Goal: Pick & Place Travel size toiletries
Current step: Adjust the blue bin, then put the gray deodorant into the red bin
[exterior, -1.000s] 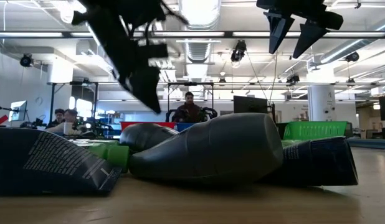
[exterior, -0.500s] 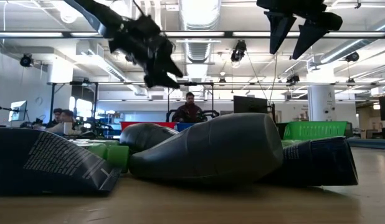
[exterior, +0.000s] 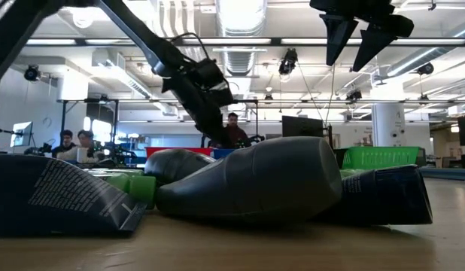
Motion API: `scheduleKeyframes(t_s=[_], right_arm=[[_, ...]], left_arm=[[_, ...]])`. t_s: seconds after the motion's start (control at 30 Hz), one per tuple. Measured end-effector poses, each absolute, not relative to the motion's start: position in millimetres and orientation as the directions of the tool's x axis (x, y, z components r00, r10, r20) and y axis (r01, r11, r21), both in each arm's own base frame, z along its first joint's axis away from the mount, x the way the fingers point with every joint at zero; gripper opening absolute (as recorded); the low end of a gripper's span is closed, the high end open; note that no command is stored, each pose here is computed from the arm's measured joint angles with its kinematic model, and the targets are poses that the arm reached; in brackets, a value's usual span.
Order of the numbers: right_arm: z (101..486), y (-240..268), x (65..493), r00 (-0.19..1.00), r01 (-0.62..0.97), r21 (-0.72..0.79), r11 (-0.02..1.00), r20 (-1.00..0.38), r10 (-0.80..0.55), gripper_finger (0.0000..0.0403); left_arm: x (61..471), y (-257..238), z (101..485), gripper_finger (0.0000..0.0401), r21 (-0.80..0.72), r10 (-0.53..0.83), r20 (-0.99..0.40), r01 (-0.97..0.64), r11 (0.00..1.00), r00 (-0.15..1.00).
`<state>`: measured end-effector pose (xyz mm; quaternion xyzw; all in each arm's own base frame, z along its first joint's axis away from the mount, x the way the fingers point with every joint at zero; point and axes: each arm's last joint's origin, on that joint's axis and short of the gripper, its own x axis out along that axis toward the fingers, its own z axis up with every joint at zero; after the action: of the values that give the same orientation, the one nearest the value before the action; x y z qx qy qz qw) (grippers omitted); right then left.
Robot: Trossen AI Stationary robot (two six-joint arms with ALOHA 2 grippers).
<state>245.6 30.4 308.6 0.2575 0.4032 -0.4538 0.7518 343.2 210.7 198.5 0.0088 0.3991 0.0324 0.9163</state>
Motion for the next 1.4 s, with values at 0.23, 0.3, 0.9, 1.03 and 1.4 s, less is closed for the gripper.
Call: scheduleKeyframes(t_s=[0.23,0.3,0.9,1.03,1.4], right_arm=[[309,30,245,0.262,0.890,0.019,0.456,-0.840,-0.476,0.0341],[309,30,245,0.260,0.890,0.017,0.456,-0.840,-0.476,0.0343],[307,30,244,0.250,0.882,-0.009,0.470,-0.838,-0.485,0.0306],[307,30,244,0.250,0.882,-0.010,0.471,-0.838,-0.485,0.0311],[307,30,244,0.251,0.881,-0.001,0.474,-0.848,-0.467,0.0352]], left_arm=[[360,223,186,0.0189,0.046,0.082,-0.790,-0.075,0.996,0.608],[363,225,187,0.0180,0.053,0.085,-0.788,-0.070,0.996,0.609],[364,199,171,0.0165,-0.026,-0.068,-0.818,0.081,0.996,0.572],[370,183,169,0.0165,-0.039,-0.101,-0.825,0.123,0.992,0.556],[374,158,207,0.0165,0.035,-0.108,-0.775,0.213,0.976,0.622]])
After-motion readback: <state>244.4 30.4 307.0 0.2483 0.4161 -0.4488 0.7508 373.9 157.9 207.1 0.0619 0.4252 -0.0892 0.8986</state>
